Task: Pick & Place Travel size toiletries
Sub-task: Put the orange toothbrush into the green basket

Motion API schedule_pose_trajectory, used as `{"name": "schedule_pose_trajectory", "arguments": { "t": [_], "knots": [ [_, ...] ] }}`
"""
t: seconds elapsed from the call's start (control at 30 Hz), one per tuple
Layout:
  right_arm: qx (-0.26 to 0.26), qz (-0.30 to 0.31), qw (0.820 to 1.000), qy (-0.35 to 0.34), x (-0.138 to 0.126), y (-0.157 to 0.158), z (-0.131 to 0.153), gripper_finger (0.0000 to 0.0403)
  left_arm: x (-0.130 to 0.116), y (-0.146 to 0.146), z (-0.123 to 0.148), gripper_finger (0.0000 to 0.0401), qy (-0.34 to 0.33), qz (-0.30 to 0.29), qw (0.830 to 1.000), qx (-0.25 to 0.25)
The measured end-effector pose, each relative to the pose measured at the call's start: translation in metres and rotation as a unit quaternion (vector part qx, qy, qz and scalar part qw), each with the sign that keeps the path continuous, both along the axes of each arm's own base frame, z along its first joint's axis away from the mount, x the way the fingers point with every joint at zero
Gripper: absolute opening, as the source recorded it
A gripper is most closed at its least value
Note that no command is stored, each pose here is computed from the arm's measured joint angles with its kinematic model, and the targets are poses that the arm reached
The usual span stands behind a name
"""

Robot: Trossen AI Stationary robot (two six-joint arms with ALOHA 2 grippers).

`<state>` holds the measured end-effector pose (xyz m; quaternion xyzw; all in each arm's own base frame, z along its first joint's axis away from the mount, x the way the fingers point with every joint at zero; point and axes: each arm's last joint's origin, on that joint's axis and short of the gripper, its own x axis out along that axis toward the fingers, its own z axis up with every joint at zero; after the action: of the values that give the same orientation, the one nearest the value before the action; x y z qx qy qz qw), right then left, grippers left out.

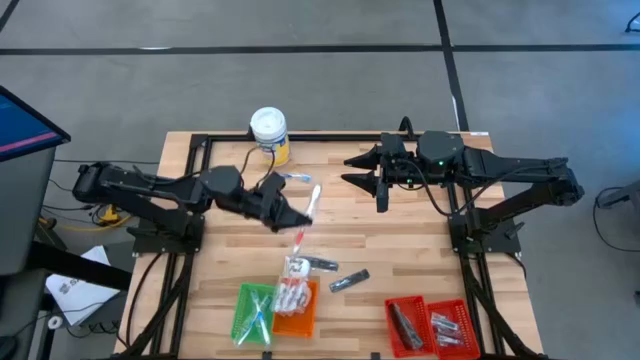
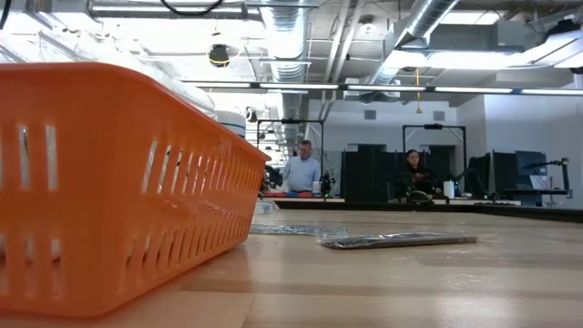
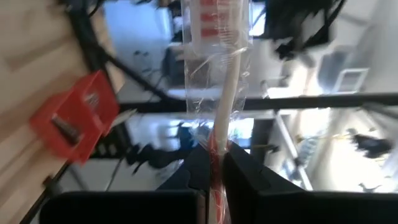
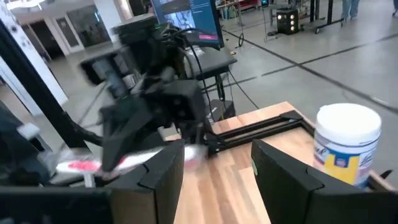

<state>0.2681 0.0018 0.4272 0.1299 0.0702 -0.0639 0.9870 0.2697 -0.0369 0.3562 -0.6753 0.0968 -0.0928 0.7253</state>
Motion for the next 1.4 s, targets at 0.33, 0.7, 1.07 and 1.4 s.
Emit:
{"name": "schedule_pose_trajectory", "arguments": {
  "t": [0.33,0.7,1.07,1.4],
  "knots": [
    [0.054,0.003,0.999,-0.001,0.0,0.007,-0.001,0.0184,-0.021,-0.062,-0.009,0.0014,0.124,-0.047,0.99,0.042],
    [0.055,0.012,0.998,-0.001,0.0,0.012,-0.001,0.0182,-0.055,-0.104,-0.033,0.0014,0.264,-0.075,0.961,0.044],
    [0.055,0.011,0.998,-0.001,0.0,0.011,-0.001,0.018,-0.086,-0.127,-0.054,0.0014,0.394,-0.134,0.908,0.056],
    [0.055,0.01,0.998,0.009,0.012,0.012,-0.008,0.0185,-0.075,-0.15,-0.091,0.0014,0.499,-0.201,0.84,0.065]
  ]
}}
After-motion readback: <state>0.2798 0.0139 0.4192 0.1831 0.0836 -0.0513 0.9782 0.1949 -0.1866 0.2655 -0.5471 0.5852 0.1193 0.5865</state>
